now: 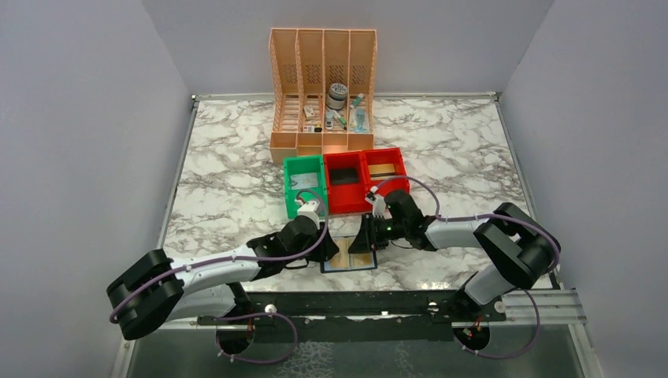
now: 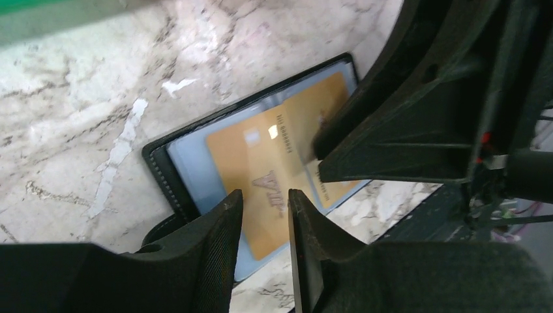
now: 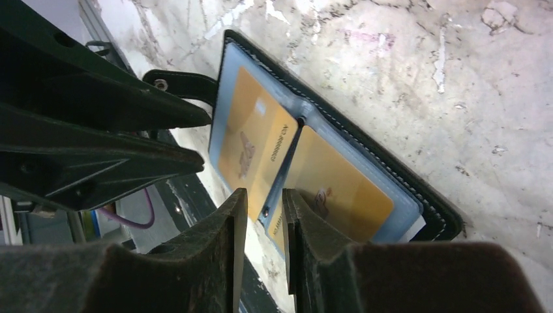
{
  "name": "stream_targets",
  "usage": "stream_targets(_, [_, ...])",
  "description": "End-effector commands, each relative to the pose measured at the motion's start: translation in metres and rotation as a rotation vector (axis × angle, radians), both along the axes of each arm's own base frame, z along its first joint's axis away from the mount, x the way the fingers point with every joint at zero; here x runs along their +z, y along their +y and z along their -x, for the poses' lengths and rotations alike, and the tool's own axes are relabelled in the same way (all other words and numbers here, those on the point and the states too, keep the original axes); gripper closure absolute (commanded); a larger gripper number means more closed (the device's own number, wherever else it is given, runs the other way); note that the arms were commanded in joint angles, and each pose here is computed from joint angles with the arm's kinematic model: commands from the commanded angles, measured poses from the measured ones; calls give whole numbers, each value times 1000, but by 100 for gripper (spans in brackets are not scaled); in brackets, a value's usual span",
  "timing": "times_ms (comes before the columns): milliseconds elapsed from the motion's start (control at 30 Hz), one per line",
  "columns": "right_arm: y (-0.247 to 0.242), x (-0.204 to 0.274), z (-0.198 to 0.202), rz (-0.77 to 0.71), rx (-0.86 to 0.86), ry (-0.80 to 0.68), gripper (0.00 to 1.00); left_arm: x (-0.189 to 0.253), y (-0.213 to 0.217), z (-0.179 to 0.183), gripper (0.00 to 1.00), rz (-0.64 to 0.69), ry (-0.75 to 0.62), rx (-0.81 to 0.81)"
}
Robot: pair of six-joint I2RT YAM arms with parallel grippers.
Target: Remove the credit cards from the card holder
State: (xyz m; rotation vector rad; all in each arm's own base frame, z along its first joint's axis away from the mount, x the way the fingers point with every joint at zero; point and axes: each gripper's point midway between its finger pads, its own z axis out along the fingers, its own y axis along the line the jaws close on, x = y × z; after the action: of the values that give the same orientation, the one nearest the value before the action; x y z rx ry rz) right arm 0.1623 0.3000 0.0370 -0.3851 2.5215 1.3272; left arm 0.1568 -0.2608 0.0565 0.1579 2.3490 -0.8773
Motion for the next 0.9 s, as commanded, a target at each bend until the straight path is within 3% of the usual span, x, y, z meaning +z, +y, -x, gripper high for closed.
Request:
stream_targets(0, [2,-11,3,-7,16,15,72,-30,12,1,67,-105,48,37])
stream_targets(333, [-10,-28,3,82,1,13,72,-78,41,23,76,-219,151,66])
stream_targets(533, [-3,-26,9,14,-17,60,73,-78,41,23,76,-215,152,88])
stream_targets(733, [4,-9,10,-70,-10,57,98,-75,40,20,76,-226,136,85])
stream_targets(867, [-10,-5,8,-58,-37,32,99,-78,46,22,77,-252,143,92])
